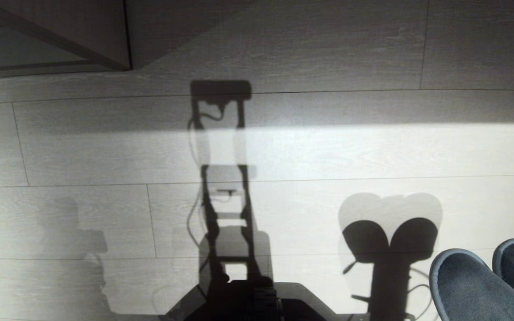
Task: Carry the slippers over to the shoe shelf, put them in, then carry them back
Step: Place the slippers into the shoe cabinet
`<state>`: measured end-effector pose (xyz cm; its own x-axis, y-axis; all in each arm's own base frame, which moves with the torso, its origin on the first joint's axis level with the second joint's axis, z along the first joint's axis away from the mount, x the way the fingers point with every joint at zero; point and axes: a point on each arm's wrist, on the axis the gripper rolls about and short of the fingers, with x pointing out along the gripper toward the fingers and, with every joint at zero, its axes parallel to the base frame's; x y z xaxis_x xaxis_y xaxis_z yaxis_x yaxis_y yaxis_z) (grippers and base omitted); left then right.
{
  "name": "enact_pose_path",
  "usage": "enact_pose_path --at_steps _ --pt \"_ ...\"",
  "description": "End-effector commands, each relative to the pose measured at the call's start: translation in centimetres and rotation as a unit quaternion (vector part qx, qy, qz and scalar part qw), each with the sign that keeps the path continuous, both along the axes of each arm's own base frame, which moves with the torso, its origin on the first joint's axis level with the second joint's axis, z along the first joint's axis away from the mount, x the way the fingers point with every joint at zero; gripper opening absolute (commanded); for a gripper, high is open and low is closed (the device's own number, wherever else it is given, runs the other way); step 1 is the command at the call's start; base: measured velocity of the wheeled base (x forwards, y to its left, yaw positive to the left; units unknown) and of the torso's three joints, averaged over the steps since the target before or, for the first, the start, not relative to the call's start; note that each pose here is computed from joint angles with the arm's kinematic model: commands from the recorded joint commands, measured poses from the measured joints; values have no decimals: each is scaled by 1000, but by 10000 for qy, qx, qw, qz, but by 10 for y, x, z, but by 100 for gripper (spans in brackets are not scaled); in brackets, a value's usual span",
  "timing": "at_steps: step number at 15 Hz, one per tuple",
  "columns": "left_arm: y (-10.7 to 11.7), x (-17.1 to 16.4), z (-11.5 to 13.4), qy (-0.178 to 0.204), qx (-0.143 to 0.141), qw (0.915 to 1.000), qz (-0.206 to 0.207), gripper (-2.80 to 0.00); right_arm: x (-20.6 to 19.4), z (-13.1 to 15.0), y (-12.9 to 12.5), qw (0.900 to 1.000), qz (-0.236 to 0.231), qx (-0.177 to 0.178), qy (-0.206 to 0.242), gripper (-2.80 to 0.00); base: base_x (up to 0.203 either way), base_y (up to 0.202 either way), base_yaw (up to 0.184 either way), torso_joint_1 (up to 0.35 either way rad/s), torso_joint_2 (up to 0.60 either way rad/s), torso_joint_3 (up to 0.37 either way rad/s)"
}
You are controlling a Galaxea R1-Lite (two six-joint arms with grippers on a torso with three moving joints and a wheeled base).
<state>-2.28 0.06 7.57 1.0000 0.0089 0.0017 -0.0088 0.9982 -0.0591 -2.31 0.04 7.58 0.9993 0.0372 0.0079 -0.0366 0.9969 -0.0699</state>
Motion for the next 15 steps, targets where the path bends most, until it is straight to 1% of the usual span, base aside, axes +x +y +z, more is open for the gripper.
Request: enact_pose_path --at_steps 1,9,15 --pt "0 0 0 1 -3 10000 1 -280 0 0 0 10000 5 -4 9 -280 0 0 0 0 0 0" --pt "0 0 0 1 -11 10000 9 -280 0 0 0 10000 6 -4 9 -280 0 0 0 1 1 12" --pt "0 0 0 1 -11 10000 9 -280 0 0 0 10000 6 -4 9 -280 0 0 0 3 1 192"
